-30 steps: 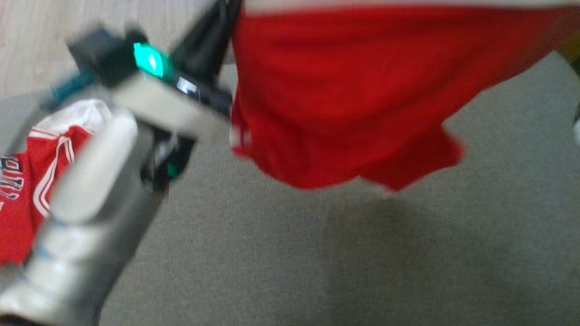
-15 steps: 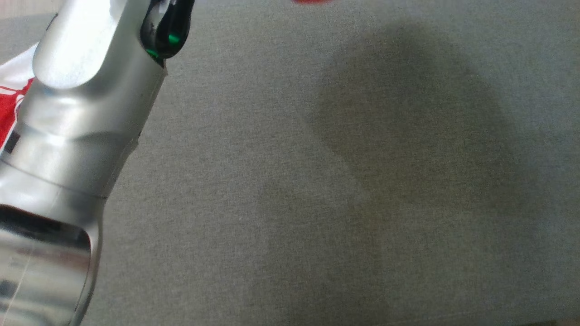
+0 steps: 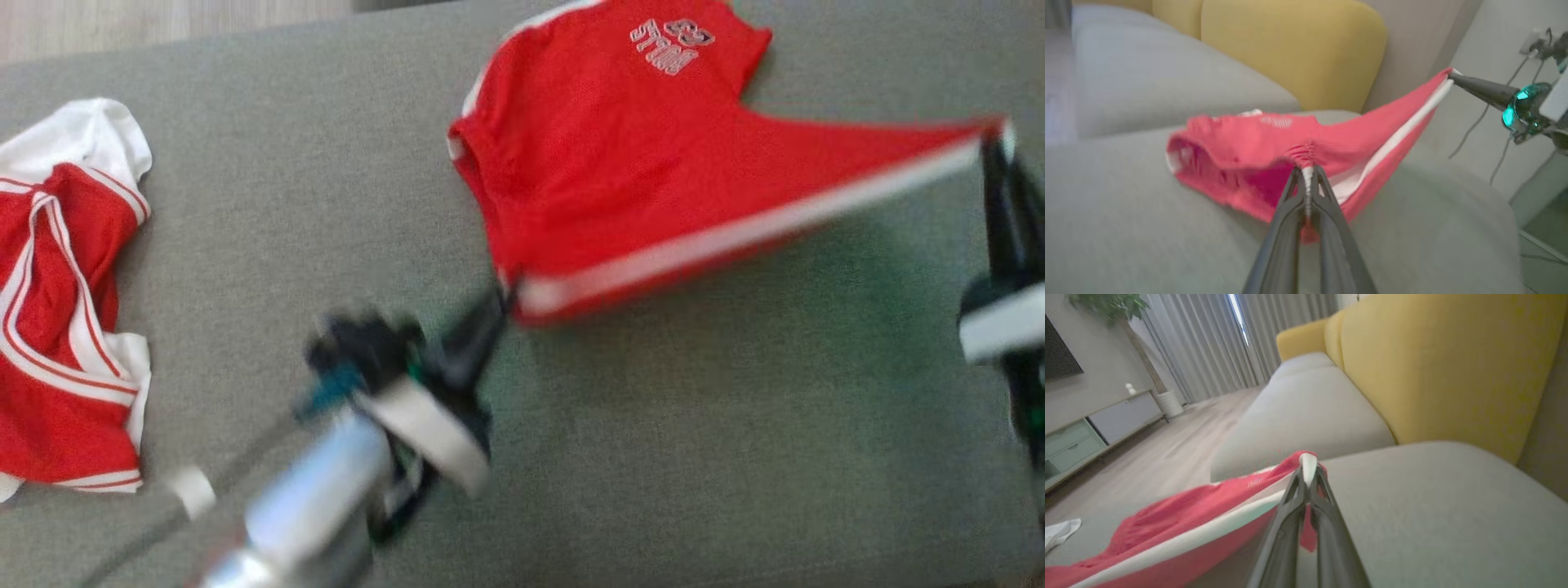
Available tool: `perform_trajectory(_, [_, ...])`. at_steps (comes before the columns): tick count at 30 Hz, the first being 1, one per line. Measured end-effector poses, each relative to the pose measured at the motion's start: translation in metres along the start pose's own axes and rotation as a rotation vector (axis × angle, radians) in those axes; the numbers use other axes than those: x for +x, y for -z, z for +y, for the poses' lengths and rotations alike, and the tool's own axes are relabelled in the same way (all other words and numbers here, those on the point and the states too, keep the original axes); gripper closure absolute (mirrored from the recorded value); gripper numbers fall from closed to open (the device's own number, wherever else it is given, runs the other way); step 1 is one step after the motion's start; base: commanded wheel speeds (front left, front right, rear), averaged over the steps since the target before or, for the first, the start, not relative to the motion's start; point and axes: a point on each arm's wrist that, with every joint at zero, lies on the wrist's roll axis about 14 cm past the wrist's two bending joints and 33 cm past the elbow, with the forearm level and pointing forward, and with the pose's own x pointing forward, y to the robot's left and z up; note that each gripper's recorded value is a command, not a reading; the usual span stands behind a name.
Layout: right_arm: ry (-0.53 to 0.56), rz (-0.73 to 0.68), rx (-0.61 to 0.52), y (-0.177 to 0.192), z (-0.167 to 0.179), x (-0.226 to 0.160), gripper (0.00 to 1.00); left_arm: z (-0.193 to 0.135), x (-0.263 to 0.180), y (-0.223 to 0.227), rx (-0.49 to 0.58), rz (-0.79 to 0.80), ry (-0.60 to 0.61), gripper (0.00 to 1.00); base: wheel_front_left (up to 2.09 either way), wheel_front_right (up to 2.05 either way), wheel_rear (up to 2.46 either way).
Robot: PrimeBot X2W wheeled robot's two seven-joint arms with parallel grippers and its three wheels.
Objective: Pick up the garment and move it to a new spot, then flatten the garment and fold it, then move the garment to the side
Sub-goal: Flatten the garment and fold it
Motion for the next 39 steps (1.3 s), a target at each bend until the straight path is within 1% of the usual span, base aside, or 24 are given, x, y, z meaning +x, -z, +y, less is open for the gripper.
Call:
perform_trajectory(2, [0.041, 0.046, 0.023, 0.016, -0.01, -0.023, 1.0, -0.022, -0.017, 0.03, -0.018, 0.072, 0.035, 1.0, 0.0, 0.0, 0.0])
perform_trajectory(5, [0.098, 0.077, 0.061, 0.029, -0.02, -0.057, 1.0, -0.041, -0.036, 0.053, -0.017, 0.131, 0.057, 1.0, 0.0, 0.0, 0.0])
perform_trajectory(9, [0.182, 0.091, 0.108, 0.036, -0.033, -0.106, 1.0, -0.059, -0.056, 0.067, -0.046, 0.16, 0.052, 1.0, 0.0, 0.0, 0.0])
perform_trajectory(12, [0.225, 0.087, 0.123, 0.034, -0.036, -0.138, 1.0, -0.074, -0.071, 0.074, -0.074, 0.167, 0.055, 1.0, 0.0, 0.0, 0.0])
perform_trajectory(14, [0.241, 0.077, 0.122, 0.028, -0.036, -0.15, 1.0, -0.081, -0.077, 0.074, -0.084, 0.161, 0.059, 1.0, 0.0, 0.0, 0.0])
perform_trajectory(16, [0.246, 0.066, 0.122, 0.021, -0.035, -0.152, 1.0, -0.085, -0.078, 0.069, -0.093, 0.143, 0.061, 1.0, 0.0, 0.0, 0.0])
perform_trajectory(19, [0.239, 0.057, 0.136, 0.013, -0.033, -0.142, 1.0, -0.082, -0.072, 0.056, -0.122, 0.098, 0.048, 1.0, 0.0, 0.0, 0.0])
perform_trajectory(23, [0.211, 0.05, 0.15, 0.005, -0.03, -0.107, 1.0, -0.071, -0.047, 0.031, -0.154, 0.024, 0.039, 1.0, 0.0, 0.0, 0.0])
perform_trajectory(24, [0.211, 0.05, 0.15, 0.005, -0.03, -0.107, 1.0, -0.071, -0.047, 0.031, -0.154, 0.024, 0.039, 1.0, 0.0, 0.0, 0.0])
perform_trajectory(29, [0.151, 0.062, 0.117, -0.002, -0.023, -0.043, 1.0, -0.046, -0.013, -0.005, -0.176, -0.07, 0.02, 1.0, 0.0, 0.0, 0.0])
perform_trajectory(34, [0.075, 0.128, 0.114, 0.012, -0.004, 0.016, 1.0, -0.009, -0.004, 0.002, -0.209, -0.055, -0.063, 1.0, 0.0, 0.0, 0.0])
perform_trajectory(39, [0.036, 0.213, 0.097, 0.033, 0.005, 0.058, 1.0, 0.013, 0.0, 0.009, -0.246, -0.045, -0.12, 1.0, 0.0, 0.0, 0.0])
